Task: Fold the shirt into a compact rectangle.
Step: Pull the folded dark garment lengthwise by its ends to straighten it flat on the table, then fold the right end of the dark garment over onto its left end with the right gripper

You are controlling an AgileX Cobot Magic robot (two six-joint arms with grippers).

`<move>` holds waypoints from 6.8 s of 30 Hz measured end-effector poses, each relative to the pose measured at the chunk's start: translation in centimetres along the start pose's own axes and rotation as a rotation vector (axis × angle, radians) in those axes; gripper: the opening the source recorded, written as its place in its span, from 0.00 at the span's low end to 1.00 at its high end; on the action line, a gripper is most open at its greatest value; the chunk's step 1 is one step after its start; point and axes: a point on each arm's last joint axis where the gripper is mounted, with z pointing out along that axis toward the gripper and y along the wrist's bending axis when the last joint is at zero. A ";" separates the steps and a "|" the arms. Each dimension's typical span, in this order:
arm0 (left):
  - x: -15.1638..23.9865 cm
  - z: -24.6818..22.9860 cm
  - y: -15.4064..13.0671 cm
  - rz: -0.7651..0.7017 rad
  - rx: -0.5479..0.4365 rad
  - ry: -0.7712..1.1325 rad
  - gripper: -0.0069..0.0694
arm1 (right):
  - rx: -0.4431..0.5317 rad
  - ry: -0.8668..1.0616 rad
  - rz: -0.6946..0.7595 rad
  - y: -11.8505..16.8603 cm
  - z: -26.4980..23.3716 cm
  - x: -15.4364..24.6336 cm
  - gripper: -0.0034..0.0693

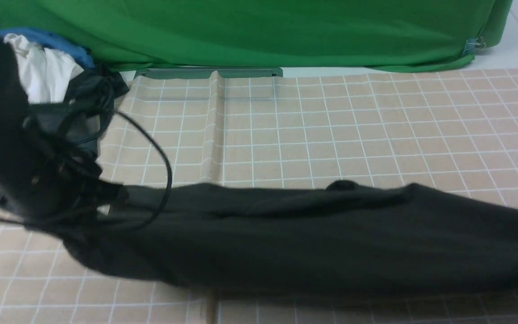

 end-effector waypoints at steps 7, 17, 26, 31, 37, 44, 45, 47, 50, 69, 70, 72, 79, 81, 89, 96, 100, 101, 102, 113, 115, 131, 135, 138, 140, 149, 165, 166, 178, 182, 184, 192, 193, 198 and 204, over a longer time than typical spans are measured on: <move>4.8 1.6 0.6 -0.021 0.000 -0.051 0.17 | 0.010 -0.069 0.001 0.6 1.5 3.4 0.22; 5.2 1.5 1.0 0.008 -0.048 -0.056 0.49 | 0.024 -0.083 0.022 0.5 1.5 3.5 0.47; 1.7 -1.2 -0.8 -0.018 0.114 -0.236 0.45 | -0.283 -0.218 0.000 4.8 -2.2 1.3 0.18; -0.9 1.6 -2.4 0.036 0.201 -0.140 0.14 | -0.422 -0.364 -0.195 10.9 -3.4 0.4 0.10; -4.0 7.0 -5.3 0.150 0.189 -0.064 0.11 | -0.448 -0.334 -0.373 17.8 -0.8 -1.0 0.10; -6.7 10.8 -5.9 0.144 0.174 -0.001 0.11 | -0.427 -0.257 -0.442 22.5 3.7 -3.5 0.10; -6.9 11.1 -5.9 0.143 0.173 0.004 0.11 | -0.422 -0.244 -0.445 22.9 4.3 -3.8 0.10; -7.2 11.6 -5.9 0.139 0.171 0.001 0.11 | -0.415 -0.223 -0.452 23.7 5.5 -4.2 0.10; -7.8 11.6 -5.9 0.130 0.166 -0.051 0.11 | -0.402 -0.207 -0.449 24.3 7.0 -4.9 0.10; -10.3 7.3 -7.4 0.212 0.194 -0.114 0.11 | -0.373 -0.337 -0.467 24.3 5.7 -7.8 0.14; -9.9 7.0 -7.9 0.232 0.212 -0.099 0.11 | -0.368 -0.320 -0.481 24.1 5.3 -7.7 0.14; -9.2 6.6 -8.7 0.259 0.227 -0.062 0.11 | -0.355 -0.306 -0.509 23.7 4.2 -7.4 0.14; -7.8 7.3 -10.1 0.314 0.241 0.049 0.11 | -0.309 -0.374 -0.541 20.6 -0.9 -6.3 0.14; -7.7 7.3 -10.2 0.319 0.242 0.054 0.11 | -0.286 -0.380 -0.536 19.3 -2.1 -6.0 0.14; -8.3 10.9 -8.7 0.323 0.132 0.137 0.11 | -0.236 -0.393 -0.390 13.2 -5.4 -5.1 0.12; -9.7 12.0 -6.7 0.219 0.081 0.098 0.11 | -0.177 -0.244 -0.242 7.1 -6.3 -3.4 0.13; -11.6 10.8 -4.5 0.157 0.022 -0.024 0.11 | -0.132 -0.195 -0.155 4.8 -5.2 -2.2 0.21; -11.9 10.5 -4.3 0.150 0.019 -0.040 0.11 | -0.123 -0.184 -0.145 4.4 -4.8 -2.0 0.24; -12.1 10.2 -3.9 0.141 0.016 -0.055 0.11 | -0.117 -0.170 -0.136 4.3 -4.6 -1.8 0.25; -10.2 3.0 -5.3 0.210 0.206 -0.153 0.11 | -0.069 -0.140 0.041 1.6 2.0 -0.9 0.77; -8.9 2.9 -6.5 0.247 0.225 -0.146 0.11 | -0.066 -0.120 0.042 1.6 2.7 -1.3 0.77; 0.0 9.9 -10.5 0.384 0.225 0.040 0.11 | -0.101 0.008 -0.004 2.0 7.1 -2.7 0.14; 0.0 9.9 -10.5 0.383 0.225 0.038 0.11 | -0.074 -0.011 -0.026 1.8 6.6 -2.8 0.13; 0.0 9.9 -10.5 0.381 0.227 0.038 0.11 | -0.037 -0.078 -0.004 1.4 5.1 -2.9 0.13; 0.0 9.9 -10.5 0.382 0.227 0.039 0.11 | -0.003 -0.121 0.007 1.0 4.1 -2.8 0.12; 0.1 9.9 -10.6 0.381 0.230 0.048 0.11 | 0.039 -0.080 -0.001 0.6 5.6 -3.4 0.21; 0.8 6.1 -10.5 0.406 0.262 -0.055 0.11 | 0.095 0.071 0.135 -0.6 8.5 -2.2 0.98; 0.8 5.7 -10.5 0.407 0.266 -0.067 0.11 | 0.090 0.077 0.136 -0.6 8.8 -2.2 0.97; 2.6 -0.6 -10.0 0.441 0.320 -0.308 0.11 | -0.015 0.105 0.103 0.2 10.3 -2.9 0.21; 3.3 -2.2 -9.7 0.450 0.333 -0.371 0.11 | -0.012 0.090 0.105 0.1 9.7 -2.9 0.22; 3.6 -2.7 -9.6 0.450 0.334 -0.389 0.11 | -0.004 0.074 0.109 0.0 9.1 -3.1 0.22; 4.8 -5.0 -8.5 0.380 0.305 -0.475 0.11 | 0.091 -0.165 0.156 -1.5 -0.6 -3.7 0.22; 4.9 -5.1 -8.3 0.373 0.296 -0.481 0.11 | 0.080 -0.189 0.164 -1.4 -1.9 -3.9 0.22; 5.1 -5.3 -8.0 0.349 0.274 -0.486 0.11 | -0.041 -0.254 0.102 1.4 -5.9 -3.6 0.22; 5.1 -5.2 -7.2 0.283 0.196 -0.478 0.11 | -0.286 -0.302 -0.116 9.9 -8.5 -2.6 0.22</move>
